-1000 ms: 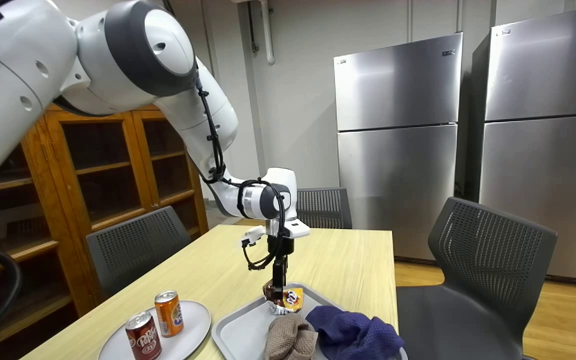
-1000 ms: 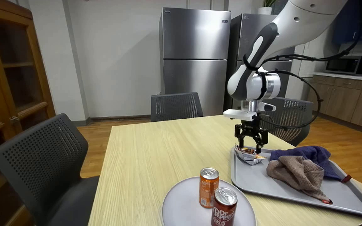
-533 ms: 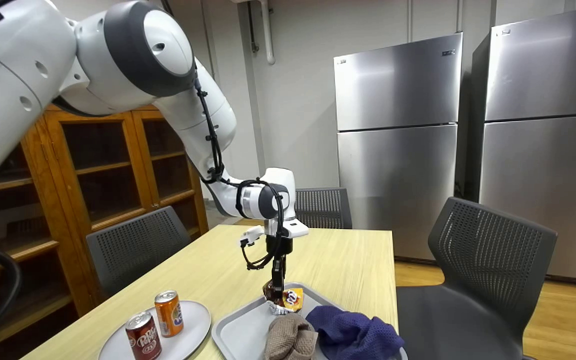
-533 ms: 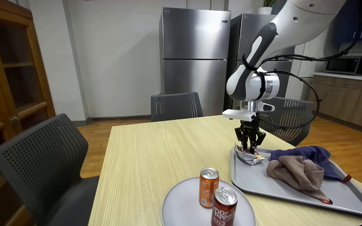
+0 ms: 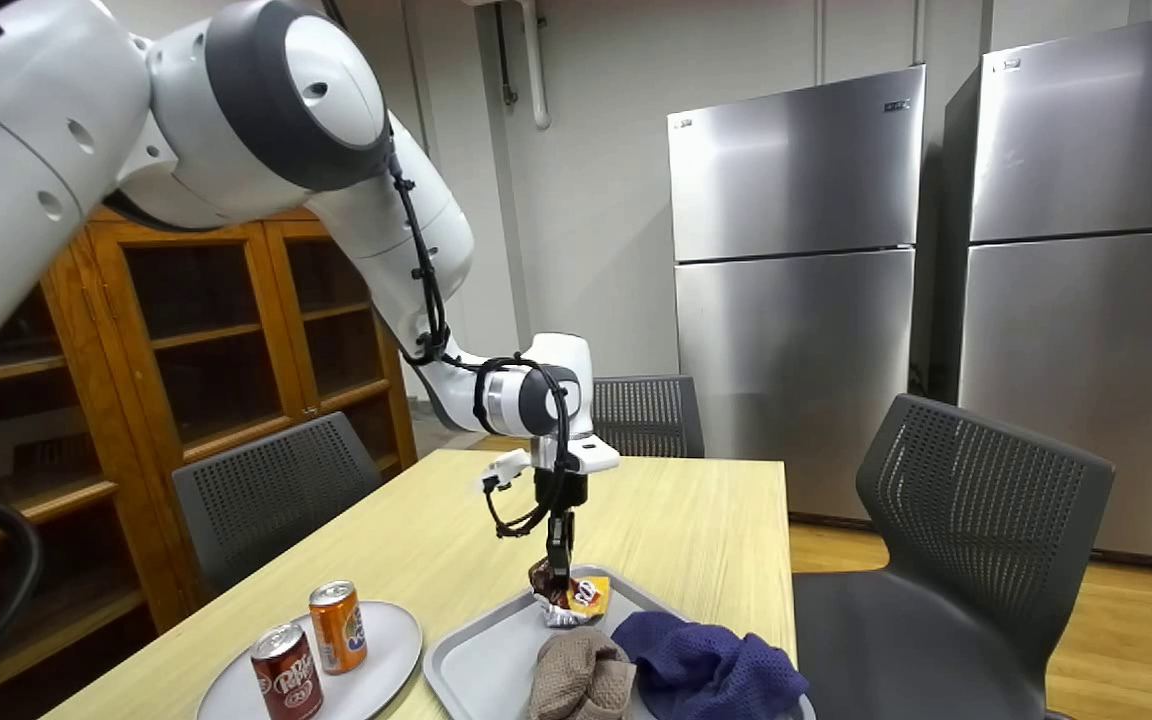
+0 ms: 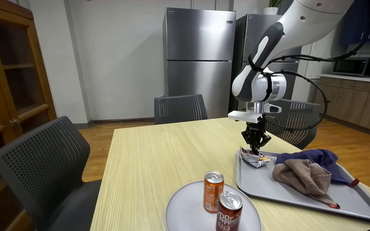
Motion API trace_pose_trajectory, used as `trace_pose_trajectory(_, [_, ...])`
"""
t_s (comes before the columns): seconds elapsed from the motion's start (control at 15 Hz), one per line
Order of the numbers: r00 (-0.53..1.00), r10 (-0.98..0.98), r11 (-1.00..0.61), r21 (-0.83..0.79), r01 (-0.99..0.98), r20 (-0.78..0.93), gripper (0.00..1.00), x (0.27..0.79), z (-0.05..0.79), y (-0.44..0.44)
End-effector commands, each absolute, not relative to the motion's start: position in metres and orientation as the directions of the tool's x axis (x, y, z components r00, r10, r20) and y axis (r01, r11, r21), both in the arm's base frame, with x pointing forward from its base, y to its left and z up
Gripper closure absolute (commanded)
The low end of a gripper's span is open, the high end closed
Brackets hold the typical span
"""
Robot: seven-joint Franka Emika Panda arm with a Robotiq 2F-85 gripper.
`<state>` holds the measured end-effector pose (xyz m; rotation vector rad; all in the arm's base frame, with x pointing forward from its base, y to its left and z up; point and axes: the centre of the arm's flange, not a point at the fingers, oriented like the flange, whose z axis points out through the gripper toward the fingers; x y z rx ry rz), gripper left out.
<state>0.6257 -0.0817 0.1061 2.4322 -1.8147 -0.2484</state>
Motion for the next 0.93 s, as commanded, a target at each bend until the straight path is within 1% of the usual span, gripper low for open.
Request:
trace_pose_trajectory(0.0, [0.287,-0.956,-0.293,0.161,-0.942,-0.060,1.00,0.626,0.131,-0.074])
trace_pose_trajectory(0.4, [0.343,-0.938,-0.347,0.119,-0.930,-0.053,1.00,0.638,0.161,-0.046])
trace_pose_trajectory(0.87, [0.444,-0.893,-0.450,0.087,-0.889,-0.076,1.00,0.647,0.170,0.020])
